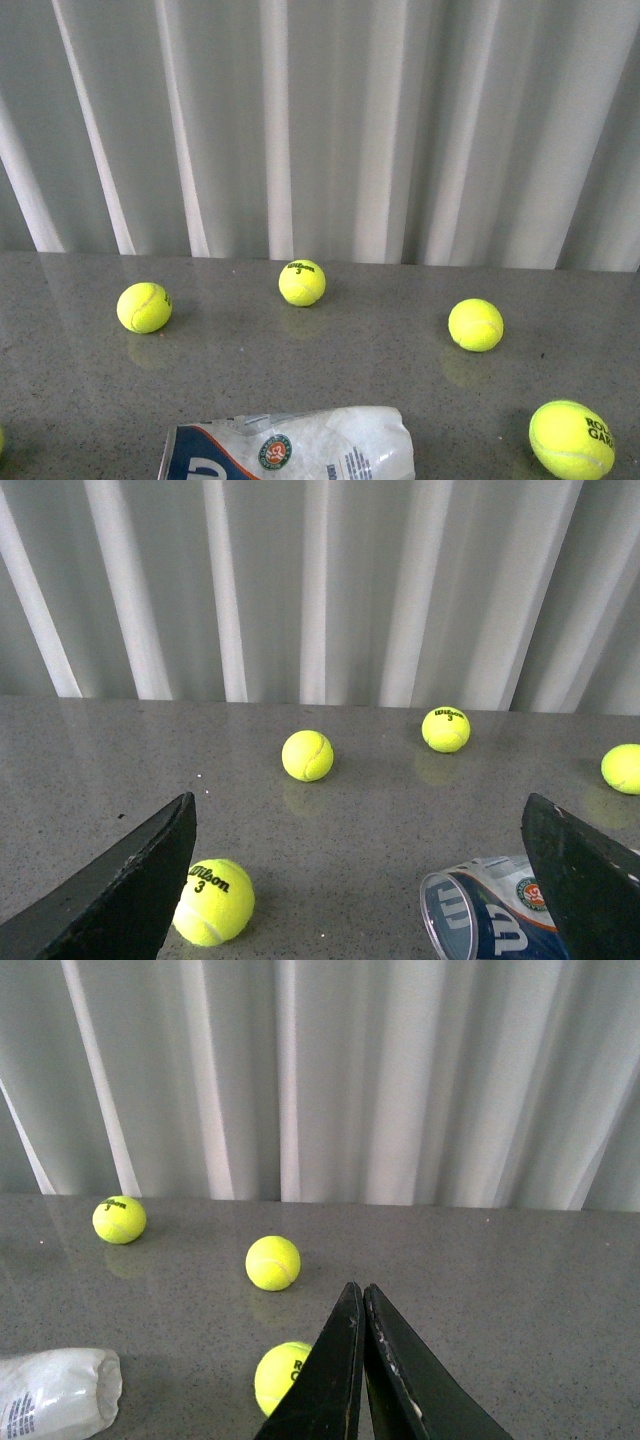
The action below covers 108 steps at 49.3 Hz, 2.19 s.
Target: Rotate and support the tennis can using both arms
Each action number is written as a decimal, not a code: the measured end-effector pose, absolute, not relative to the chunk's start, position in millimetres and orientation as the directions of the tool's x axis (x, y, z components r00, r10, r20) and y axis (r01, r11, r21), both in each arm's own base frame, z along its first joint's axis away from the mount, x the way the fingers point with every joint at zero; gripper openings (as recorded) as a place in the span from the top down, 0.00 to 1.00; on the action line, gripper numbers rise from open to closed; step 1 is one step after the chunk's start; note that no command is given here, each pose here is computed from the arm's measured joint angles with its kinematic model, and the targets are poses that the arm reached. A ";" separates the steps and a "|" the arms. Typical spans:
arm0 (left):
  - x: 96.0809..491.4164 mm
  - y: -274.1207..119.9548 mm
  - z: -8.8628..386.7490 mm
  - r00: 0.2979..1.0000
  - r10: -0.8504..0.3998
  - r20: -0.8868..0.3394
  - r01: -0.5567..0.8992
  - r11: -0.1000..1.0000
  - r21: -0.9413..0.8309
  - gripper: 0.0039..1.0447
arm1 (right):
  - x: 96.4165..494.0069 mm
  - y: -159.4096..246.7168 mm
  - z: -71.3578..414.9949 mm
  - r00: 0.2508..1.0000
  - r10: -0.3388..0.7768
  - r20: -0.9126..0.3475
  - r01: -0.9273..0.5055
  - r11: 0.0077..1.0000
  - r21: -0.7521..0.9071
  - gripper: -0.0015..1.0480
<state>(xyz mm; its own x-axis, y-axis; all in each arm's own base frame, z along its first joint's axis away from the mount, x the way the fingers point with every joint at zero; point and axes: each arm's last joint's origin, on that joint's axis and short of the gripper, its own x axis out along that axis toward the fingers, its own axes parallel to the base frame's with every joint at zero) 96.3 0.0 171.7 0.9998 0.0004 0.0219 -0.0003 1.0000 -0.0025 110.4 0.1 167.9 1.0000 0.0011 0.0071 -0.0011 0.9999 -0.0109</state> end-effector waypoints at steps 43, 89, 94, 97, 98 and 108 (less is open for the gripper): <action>96.3 0.0 171.8 1.000 0.000 0.023 0.000 1.000 -0.002 0.06 | 97.7 0.1 164.8 1.000 0.002 0.000 -0.002 1.000 -0.010 0.34; 298.2 -83.7 132.8 0.459 -0.569 -0.683 0.369 0.821 -0.436 0.06 | 97.7 0.1 164.9 1.000 0.002 0.001 -0.002 1.000 -0.010 0.07; 299.2 -80.5 124.7 0.471 -0.540 -0.698 0.354 0.840 -0.411 0.06 | 97.7 0.1 164.9 1.000 0.002 0.001 -0.002 1.000 -0.010 0.07; 300.1 -76.7 120.3 0.487 -0.509 -0.709 0.340 0.859 -0.383 0.06 | 97.7 0.1 164.9 1.000 0.002 0.001 -0.002 1.000 -0.010 0.07; 300.8 -74.8 118.9 0.497 -0.497 -0.712 0.337 0.866 -0.369 0.06 | 97.7 0.1 164.9 1.000 0.002 0.001 -0.002 1.000 -0.010 0.07; 307.0 -60.7 110.2 0.541 -0.420 -0.729 0.303 0.906 -0.297 0.06 | 97.7 0.1 164.9 1.000 0.002 0.001 -0.002 1.000 -0.010 0.07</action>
<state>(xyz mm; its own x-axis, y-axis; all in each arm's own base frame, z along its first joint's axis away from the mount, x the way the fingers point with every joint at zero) 307.0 -60.7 110.2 0.5413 -0.4199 -0.7285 0.3026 0.9056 -0.2972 97.7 0.1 164.9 1.0000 0.0015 0.0013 -0.0015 0.9999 -0.0101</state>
